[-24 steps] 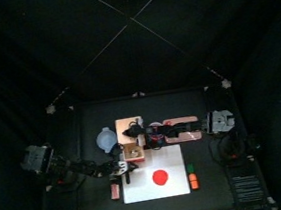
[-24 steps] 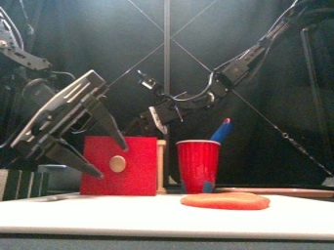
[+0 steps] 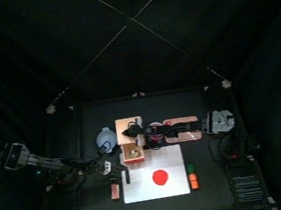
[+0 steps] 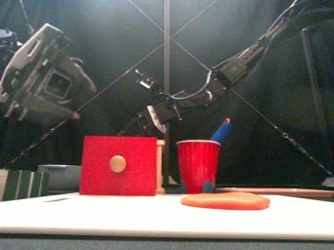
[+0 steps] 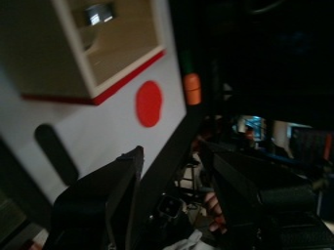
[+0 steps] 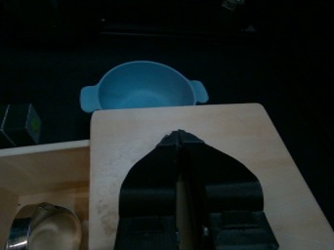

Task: Get the cutter from the drawer then cut the dough then place the extra dough in the bowl
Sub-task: Place the cutter on the board

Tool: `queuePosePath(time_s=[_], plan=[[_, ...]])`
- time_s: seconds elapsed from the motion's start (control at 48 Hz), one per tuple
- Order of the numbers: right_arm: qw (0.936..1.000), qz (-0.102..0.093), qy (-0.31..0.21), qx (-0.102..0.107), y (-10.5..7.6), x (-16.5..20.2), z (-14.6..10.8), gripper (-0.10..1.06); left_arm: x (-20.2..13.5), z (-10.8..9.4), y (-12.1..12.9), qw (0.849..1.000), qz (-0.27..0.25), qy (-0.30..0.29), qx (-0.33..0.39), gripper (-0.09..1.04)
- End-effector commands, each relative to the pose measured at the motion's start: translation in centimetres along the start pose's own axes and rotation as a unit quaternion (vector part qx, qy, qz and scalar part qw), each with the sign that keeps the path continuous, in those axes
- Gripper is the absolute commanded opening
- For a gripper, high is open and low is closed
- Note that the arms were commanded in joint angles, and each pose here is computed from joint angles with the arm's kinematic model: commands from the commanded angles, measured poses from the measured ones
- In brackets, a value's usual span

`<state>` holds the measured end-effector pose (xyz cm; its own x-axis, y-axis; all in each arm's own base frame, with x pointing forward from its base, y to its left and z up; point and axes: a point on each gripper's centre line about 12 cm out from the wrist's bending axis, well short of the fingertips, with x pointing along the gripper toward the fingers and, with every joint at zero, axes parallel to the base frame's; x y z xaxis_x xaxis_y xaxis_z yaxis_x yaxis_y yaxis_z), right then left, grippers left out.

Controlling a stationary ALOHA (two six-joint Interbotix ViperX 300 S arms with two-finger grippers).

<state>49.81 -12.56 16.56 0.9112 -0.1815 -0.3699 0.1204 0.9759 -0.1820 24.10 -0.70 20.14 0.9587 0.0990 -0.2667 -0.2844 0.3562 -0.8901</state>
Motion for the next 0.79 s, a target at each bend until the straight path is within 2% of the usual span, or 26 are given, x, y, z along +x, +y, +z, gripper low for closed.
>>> queuePosePath(time_s=[0.021,0.125,0.292,0.396,0.458,0.542,0.604,0.688,0.792], plan=[[0.9989,0.006,-0.046,-0.006,1.0,-1.7,5.0,0.03,-1.0,2.6,-0.9,0.995,-0.043,-0.054,0.069,0.85],[0.9971,0.007,-0.075,-0.009,1.4,-3.2,8.0,0.03,-1.9,4.0,-1.0,0.982,-0.059,-0.083,0.158,0.84],[0.9965,0.007,-0.083,-0.009,1.6,-5.6,10.6,0.03,-3.1,5.9,-0.5,0.945,-0.054,-0.129,0.295,0.82],[0.9986,0.006,-0.052,0.007,1.7,-6.8,10.9,0.03,-3.5,6.8,0.1,0.921,-0.039,-0.148,0.357,0.80],[0.9997,0.007,-0.016,0.020,1.7,-7.4,10.7,0.03,-3.6,7.1,0.3,0.908,-0.030,-0.152,0.389,0.79],[0.9990,0.009,0.030,0.031,1.8,-7.9,10.3,0.03,-3.6,6.9,0.3,0.894,-0.032,-0.146,0.421,0.78],[0.9973,0.011,0.061,0.039,1.9,-8.3,10.0,0.05,-3.6,6.5,0.2,0.878,-0.037,-0.135,0.458,0.78],[0.9943,0.016,0.092,0.052,2.1,-8.5,10.0,0.11,-3.5,5.8,0.0,0.851,-0.049,-0.121,0.509,0.78],[0.9906,0.025,0.116,0.068,2.6,-8.2,9.8,0.24,-3.5,5.2,-0.1,0.835,-0.060,-0.107,0.536,0.78]])
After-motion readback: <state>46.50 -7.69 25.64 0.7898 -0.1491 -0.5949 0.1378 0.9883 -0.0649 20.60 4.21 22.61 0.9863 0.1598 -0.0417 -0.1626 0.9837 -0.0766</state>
